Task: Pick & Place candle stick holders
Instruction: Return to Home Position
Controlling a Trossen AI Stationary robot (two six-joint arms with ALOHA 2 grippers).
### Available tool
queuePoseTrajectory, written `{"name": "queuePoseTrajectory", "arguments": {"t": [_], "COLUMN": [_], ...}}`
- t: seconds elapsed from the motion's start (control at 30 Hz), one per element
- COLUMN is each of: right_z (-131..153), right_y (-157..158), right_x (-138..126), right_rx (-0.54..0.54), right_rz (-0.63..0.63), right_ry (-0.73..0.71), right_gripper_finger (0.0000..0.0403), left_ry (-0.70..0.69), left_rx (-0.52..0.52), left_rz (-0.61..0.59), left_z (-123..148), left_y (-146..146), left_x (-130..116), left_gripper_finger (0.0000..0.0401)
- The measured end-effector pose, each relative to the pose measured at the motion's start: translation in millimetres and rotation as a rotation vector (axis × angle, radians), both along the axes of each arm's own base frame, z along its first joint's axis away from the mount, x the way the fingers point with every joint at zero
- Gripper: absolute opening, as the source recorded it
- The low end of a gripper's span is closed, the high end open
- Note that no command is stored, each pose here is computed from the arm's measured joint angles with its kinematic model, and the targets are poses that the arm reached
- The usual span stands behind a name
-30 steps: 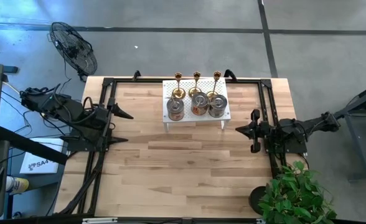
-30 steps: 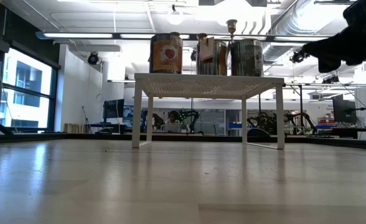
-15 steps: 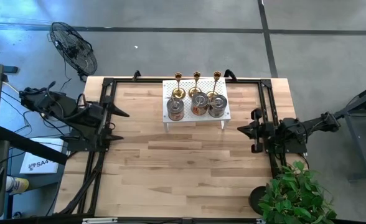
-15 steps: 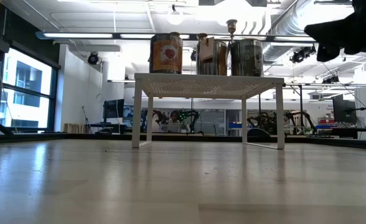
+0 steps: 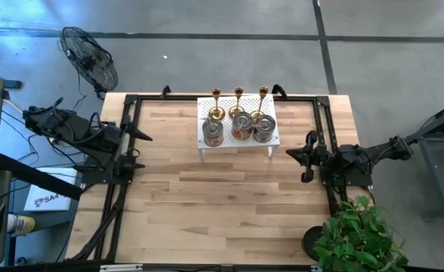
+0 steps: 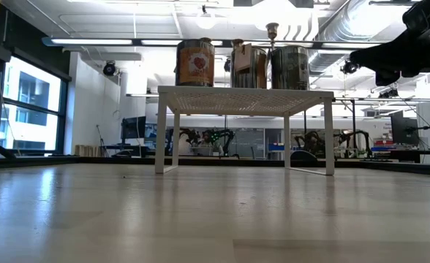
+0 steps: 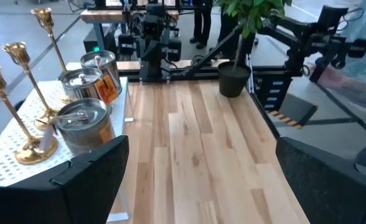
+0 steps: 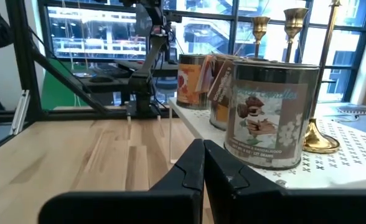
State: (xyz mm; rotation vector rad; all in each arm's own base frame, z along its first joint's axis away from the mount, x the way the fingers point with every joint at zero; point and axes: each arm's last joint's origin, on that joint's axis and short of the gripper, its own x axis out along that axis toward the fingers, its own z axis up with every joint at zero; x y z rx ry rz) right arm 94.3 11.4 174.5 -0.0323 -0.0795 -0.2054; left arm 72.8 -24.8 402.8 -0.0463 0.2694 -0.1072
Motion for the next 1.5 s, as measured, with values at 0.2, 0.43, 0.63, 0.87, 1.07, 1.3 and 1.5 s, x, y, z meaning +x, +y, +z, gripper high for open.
{"name": "queuePoseTrajectory", "arguments": {"t": [0.2,0.43,0.63,0.87,1.07,1.3,1.5], "right_z": [0,0,0,0,0,-1,-1], "right_y": [0,0,0,0,0,0,0], "right_x": [0,0,0,0,0,1,1], "right_rx": [-0.004,-0.004,-0.004,-0.004,-0.004,-0.005,-0.006], "right_rz": [0.000,0.000,0.000,0.000,0.001,0.000,0.000], "right_ry": [0.001,0.002,0.002,0.002,0.004,0.008,0.012], "right_gripper_finger": [0.0004,0.0002,0.0007,0.0003,0.0007,0.0008,0.0007], "left_ry": [-0.032,-0.147,-0.140,-0.058,-0.040,0.000,0.028], "left_rx": [0.033,-0.021,-0.128,-0.329,-0.425,-0.371,-0.363], "left_rz": [-0.010,0.027,-0.009,0.117,0.027,-0.006,0.000], "left_z": [-13,-58,-101,-135,-141,-159,-177], "left_y": [7,12,11,19,17,11,6], "left_x": [-15,-24,-25,-36,-38,-28,-19], "left_gripper_finger": [0.0399,0.0399,0.0399,0.0399,0.0399,0.0399,0.0396]}}
